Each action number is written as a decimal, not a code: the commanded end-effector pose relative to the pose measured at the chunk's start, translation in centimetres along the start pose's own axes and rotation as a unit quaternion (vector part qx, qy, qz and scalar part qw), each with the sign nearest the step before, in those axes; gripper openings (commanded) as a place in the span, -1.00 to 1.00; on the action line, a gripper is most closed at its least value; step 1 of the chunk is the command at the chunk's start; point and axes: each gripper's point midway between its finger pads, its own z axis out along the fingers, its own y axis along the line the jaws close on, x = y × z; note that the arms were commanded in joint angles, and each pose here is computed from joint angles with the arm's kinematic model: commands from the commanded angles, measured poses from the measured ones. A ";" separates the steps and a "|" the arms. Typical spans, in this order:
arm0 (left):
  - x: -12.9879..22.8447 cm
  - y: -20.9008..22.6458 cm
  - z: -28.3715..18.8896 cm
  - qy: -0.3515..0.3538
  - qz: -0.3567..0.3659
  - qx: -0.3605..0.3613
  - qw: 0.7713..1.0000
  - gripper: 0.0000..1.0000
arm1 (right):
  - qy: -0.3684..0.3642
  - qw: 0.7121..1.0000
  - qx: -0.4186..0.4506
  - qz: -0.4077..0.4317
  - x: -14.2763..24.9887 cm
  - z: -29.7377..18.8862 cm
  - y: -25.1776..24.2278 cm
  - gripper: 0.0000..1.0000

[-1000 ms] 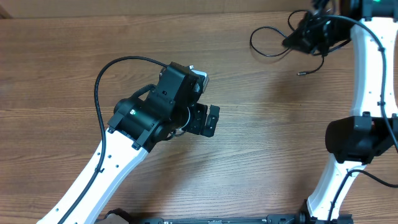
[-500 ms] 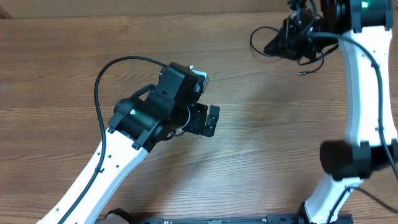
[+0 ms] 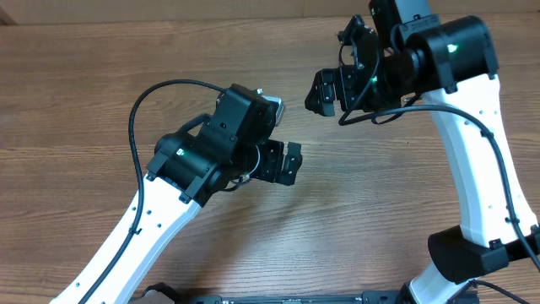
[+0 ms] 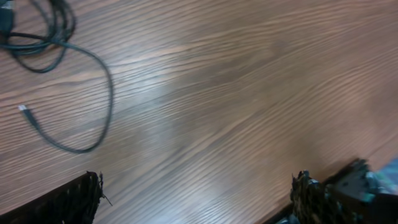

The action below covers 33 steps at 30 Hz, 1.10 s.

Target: Untangle cables

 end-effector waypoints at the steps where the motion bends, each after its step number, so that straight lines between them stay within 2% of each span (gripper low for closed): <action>1: -0.8 0.3 0.1 -0.015 -0.033 -0.007 0.999 0.99 | 0.010 0.999 0.021 0.022 0.2 1.0 -1.3 1.00; 3: -1.1 2.9 -0.2 -0.030 -0.083 -0.066 0.994 0.99 | 0.022 0.999 0.024 0.035 0.6 1.7 -1.6 1.00; 6: -0.8 7.3 -1.1 -0.038 -0.178 -0.138 0.973 0.99 | 0.038 0.998 0.025 0.043 1.1 2.6 -2.0 1.00; 13: -1.1 14.8 -3.5 -0.053 -0.280 -0.192 0.939 0.99 | 0.018 0.993 0.022 0.119 -0.2 5.1 -2.4 1.00; 17: -0.4 17.9 -4.1 -0.046 -0.316 -0.227 0.920 0.99 | 0.001 0.990 0.006 0.139 -1.4 6.8 -2.2 1.00; 23: 1.2 21.2 -3.8 -0.011 -0.360 -0.260 0.896 0.99 | -0.011 0.993 -0.028 0.112 -2.2 9.4 -0.5 1.00; 28: 2.6 22.0 -2.2 0.037 -0.372 -0.269 0.888 0.99 | -0.052 0.993 -0.041 0.094 -4.3 9.5 0.0 1.00; 33: 3.1 22.5 -0.8 0.066 -0.376 -0.275 0.883 0.99 | -0.051 0.995 -0.023 0.080 -4.7 11.9 0.1 1.00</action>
